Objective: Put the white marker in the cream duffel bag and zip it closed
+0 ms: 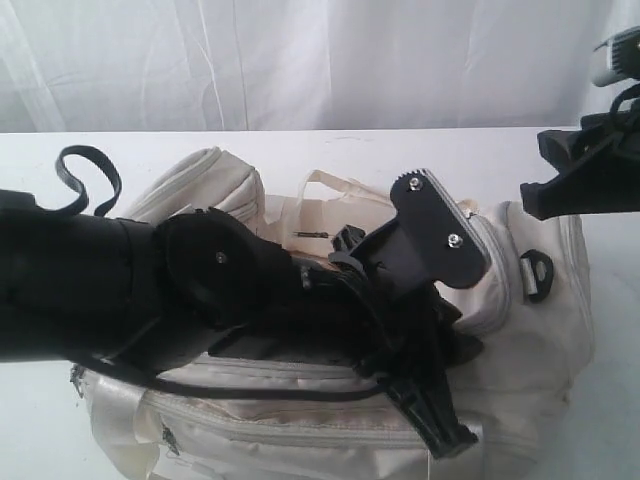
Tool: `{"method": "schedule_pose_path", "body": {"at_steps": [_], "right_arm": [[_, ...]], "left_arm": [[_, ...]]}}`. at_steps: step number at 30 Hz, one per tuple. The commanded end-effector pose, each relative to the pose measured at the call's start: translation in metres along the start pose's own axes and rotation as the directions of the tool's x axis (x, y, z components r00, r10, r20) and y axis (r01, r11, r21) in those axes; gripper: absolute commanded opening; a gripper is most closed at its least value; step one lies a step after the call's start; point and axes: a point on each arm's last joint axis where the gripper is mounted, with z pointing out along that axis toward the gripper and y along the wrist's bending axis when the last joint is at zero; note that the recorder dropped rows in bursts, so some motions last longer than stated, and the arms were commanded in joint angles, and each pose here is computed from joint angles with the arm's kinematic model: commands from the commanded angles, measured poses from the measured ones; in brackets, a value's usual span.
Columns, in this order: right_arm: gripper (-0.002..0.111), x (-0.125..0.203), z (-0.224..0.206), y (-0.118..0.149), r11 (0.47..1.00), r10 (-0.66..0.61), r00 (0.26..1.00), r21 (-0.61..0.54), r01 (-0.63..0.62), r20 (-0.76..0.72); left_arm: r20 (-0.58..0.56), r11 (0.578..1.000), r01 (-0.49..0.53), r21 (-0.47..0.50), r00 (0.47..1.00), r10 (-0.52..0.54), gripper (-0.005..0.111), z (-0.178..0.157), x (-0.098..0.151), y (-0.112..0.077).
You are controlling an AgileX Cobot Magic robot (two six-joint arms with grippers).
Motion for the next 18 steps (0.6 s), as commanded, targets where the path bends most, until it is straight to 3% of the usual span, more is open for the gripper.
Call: {"method": "schedule_pose_path", "body": {"at_steps": [1, 9, 18], "right_arm": [[0.038, 0.003, -0.016, -0.001, 1.0, 0.024, 0.999, 0.013, -0.024, 0.031], [0.038, 0.023, -0.031, 0.002, 0.994, 0.109, 0.994, 0.016, -0.109, 0.021], [0.038, 0.05, -0.041, 0.014, 0.983, 0.176, 0.984, -0.048, -0.177, -0.017]], "left_arm": [[0.004, 0.995, 0.055, -0.083, 0.998, -0.055, 0.036, -0.002, 0.004, 0.021], [0.015, 0.968, 0.024, -0.248, 1.0, -0.021, 0.036, -0.007, 0.007, 0.051], [0.073, 0.949, -0.006, -0.316, 0.997, 0.03, 0.036, -0.004, -0.015, 0.062]]}}
